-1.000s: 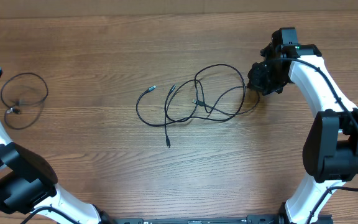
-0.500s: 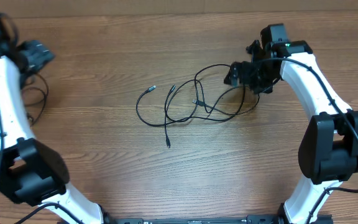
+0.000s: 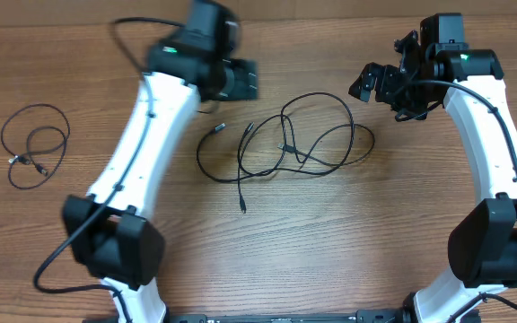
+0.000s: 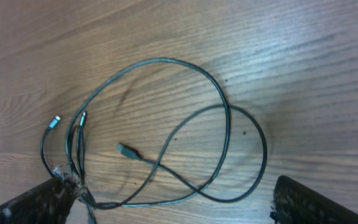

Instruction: Untangle cables

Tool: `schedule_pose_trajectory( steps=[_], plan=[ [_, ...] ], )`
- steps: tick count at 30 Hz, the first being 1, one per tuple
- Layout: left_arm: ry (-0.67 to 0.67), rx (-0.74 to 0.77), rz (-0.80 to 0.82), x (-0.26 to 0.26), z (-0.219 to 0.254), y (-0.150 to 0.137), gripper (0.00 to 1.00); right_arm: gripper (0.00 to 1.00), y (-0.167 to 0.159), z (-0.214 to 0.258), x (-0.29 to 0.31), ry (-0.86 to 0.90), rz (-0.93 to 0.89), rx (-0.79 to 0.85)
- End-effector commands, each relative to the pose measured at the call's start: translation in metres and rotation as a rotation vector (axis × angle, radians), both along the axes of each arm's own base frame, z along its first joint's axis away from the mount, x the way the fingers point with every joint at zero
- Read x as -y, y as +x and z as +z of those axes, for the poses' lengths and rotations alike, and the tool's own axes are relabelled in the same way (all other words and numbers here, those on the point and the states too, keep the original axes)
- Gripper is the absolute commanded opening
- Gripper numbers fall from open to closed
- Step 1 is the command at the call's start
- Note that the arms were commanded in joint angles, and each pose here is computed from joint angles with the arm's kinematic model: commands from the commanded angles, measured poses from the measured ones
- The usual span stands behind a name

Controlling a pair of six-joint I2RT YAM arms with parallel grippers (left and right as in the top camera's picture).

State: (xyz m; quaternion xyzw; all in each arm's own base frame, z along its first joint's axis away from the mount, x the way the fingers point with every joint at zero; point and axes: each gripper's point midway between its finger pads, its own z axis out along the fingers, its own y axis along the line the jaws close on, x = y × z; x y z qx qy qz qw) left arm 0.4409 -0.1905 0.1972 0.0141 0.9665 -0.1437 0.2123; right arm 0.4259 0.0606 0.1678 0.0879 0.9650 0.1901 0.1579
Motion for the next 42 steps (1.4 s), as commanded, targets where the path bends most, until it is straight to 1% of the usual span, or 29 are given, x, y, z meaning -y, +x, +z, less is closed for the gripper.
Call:
schedule_pose_trajectory(
  steps=[1,3,5,7,8,13,17,20,21,22,23,24,25,27,28,30,32,33,34,37,38,39,42],
  plan=[
    [0.006,-0.127,0.004,0.038,-0.050,-0.011,0.71,1.00,0.002,0.011,0.002,-0.011,0.004,0.028],
    [0.031,-0.191,-0.012,0.052,-0.076,-0.021,0.68,1.00,-0.002,0.010,0.002,-0.015,0.013,0.015],
    [0.052,-0.234,-0.036,0.060,-0.094,-0.029,0.62,1.00,-0.005,0.009,0.002,-0.021,0.026,0.007],
    [0.071,-0.264,-0.050,0.066,-0.107,-0.035,0.62,1.00,-0.006,0.008,0.002,-0.020,0.026,0.003],
    [0.082,-0.282,-0.056,0.068,-0.116,-0.038,0.59,1.00,-0.006,0.008,0.002,-0.020,0.026,0.001],
    [0.083,-0.298,-0.046,0.073,-0.131,-0.036,0.54,1.00,-0.009,0.007,0.002,-0.020,0.027,-0.012],
    [0.079,-0.299,-0.044,0.077,-0.145,-0.031,0.43,1.00,-0.011,0.006,0.002,-0.019,0.027,-0.019],
    [0.088,-0.315,-0.046,0.078,-0.156,-0.031,0.40,1.00,-0.011,0.006,0.002,-0.019,0.027,-0.019],
    [0.092,-0.321,-0.046,0.078,-0.161,-0.032,0.35,1.00,-0.011,0.006,0.002,-0.019,0.027,-0.019],
    [0.097,-0.328,-0.046,0.078,-0.166,-0.032,0.28,1.00,-0.011,0.006,0.002,-0.019,0.027,-0.019],
    [0.099,-0.330,-0.046,0.078,-0.167,-0.032,0.08,1.00,-0.011,0.006,0.002,-0.019,0.028,-0.020],
    [0.100,-0.331,-0.046,0.078,-0.167,-0.032,0.04,1.00,-0.011,0.006,0.002,-0.019,0.028,-0.021],
    [0.099,-0.323,-0.052,0.078,-0.164,-0.031,0.04,1.00,-0.012,0.006,0.002,-0.019,0.028,-0.024],
    [0.095,-0.290,-0.085,0.076,-0.145,-0.026,0.04,1.00,-0.013,0.006,0.002,-0.019,0.028,-0.029],
    [0.083,-0.266,-0.079,0.072,-0.122,-0.022,0.04,1.00,-0.013,0.005,0.002,-0.019,0.028,-0.031],
    [0.067,-0.217,-0.091,0.069,-0.089,-0.014,0.04,1.00,-0.013,0.006,0.002,-0.019,0.028,-0.030],
    [0.035,-0.110,-0.112,0.062,-0.029,-0.003,0.04,1.00,-0.013,0.006,0.002,-0.018,0.028,-0.029],
    [0.027,-0.066,-0.119,0.059,-0.007,0.000,0.04,1.00,-0.013,0.006,0.002,-0.018,0.027,-0.028],
    [0.016,0.008,-0.134,0.053,0.027,0.004,0.04,1.00,-0.013,0.006,0.001,-0.012,0.026,-0.029],
    [-0.025,0.169,-0.133,0.036,0.103,0.004,0.04,1.00,-0.013,0.011,-0.012,0.062,0.053,-0.022],
    [-0.033,0.198,-0.130,0.033,0.115,0.003,0.04,1.00,-0.013,0.012,-0.014,0.075,0.058,-0.019],
    [-0.047,0.256,-0.126,0.025,0.139,0.001,0.04,1.00,-0.013,0.015,-0.019,0.106,0.070,-0.014],
    [-0.058,0.397,-0.118,0.003,0.191,-0.004,0.04,1.00,-0.013,0.020,-0.027,0.153,0.088,-0.006]
  ],
)
